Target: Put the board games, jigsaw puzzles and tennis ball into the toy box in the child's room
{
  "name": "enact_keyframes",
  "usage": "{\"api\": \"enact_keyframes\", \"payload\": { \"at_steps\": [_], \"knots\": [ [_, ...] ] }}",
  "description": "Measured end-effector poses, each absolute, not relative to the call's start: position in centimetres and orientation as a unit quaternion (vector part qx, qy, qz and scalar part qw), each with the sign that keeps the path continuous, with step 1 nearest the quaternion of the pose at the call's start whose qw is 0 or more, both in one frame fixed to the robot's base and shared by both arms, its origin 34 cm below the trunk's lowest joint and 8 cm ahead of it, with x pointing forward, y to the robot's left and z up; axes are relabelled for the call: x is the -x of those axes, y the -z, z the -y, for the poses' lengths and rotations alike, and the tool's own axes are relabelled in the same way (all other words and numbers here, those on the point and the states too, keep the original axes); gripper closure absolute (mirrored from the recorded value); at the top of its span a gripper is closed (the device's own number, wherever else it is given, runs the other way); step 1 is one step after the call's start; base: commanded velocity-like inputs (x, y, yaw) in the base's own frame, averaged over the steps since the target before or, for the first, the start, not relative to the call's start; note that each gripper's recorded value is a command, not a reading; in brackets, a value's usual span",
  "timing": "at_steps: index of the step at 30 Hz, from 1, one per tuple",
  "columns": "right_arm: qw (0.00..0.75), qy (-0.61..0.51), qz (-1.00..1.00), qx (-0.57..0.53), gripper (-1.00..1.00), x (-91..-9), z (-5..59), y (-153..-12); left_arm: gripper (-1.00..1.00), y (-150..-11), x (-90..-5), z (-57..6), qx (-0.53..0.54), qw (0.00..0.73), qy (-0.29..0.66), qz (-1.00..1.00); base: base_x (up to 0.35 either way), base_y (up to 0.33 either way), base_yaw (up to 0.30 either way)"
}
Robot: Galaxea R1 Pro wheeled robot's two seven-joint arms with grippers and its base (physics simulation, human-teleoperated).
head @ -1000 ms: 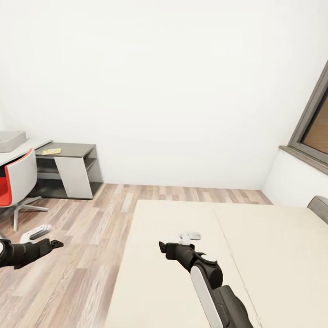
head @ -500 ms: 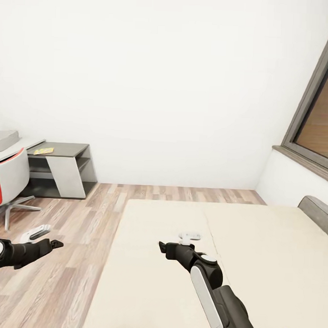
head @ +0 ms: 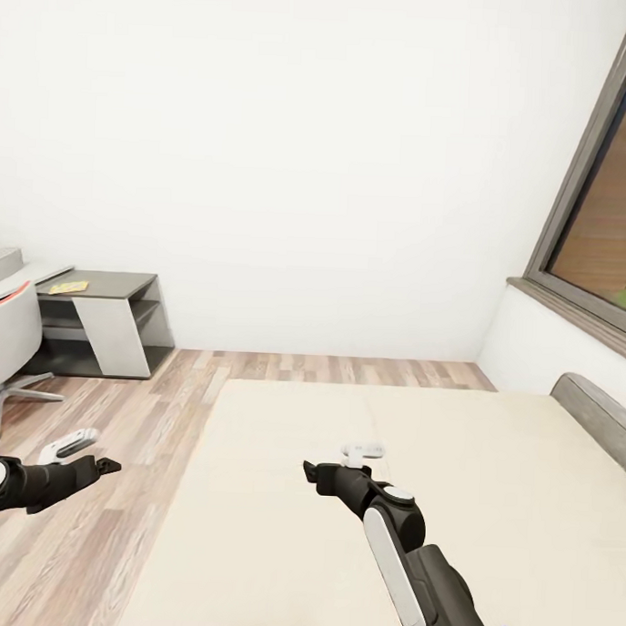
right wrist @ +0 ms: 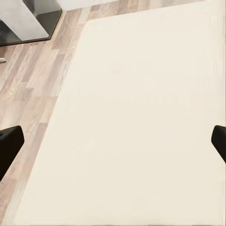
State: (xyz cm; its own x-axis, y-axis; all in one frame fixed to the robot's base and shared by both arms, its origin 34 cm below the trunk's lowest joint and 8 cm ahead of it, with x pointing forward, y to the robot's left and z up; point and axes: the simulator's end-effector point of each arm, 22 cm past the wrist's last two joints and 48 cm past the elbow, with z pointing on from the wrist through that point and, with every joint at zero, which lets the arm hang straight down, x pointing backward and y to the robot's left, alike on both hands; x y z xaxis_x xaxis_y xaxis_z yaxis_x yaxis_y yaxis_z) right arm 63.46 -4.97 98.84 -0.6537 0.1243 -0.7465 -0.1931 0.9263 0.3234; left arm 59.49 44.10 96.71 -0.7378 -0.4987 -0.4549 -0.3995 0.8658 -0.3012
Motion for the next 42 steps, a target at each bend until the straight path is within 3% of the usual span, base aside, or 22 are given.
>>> {"api": "enact_keyframes", "payload": {
  "at_steps": [28,42],
  "knots": [
    [0.414,-0.191,-0.890,0.019,-1.00,-63.42,5.02,-98.68,-1.00,-96.71,-59.49,-44.11,0.242,0.269,0.092,-0.928,0.000,-0.293,0.000],
    [0.414,-0.189,-0.890,0.016,-1.00,-63.53,5.32,-98.64,-1.00,-96.72,-59.50,-44.10,0.242,0.269,0.092,-0.928,0.000,-0.039,0.000]
  ]
}}
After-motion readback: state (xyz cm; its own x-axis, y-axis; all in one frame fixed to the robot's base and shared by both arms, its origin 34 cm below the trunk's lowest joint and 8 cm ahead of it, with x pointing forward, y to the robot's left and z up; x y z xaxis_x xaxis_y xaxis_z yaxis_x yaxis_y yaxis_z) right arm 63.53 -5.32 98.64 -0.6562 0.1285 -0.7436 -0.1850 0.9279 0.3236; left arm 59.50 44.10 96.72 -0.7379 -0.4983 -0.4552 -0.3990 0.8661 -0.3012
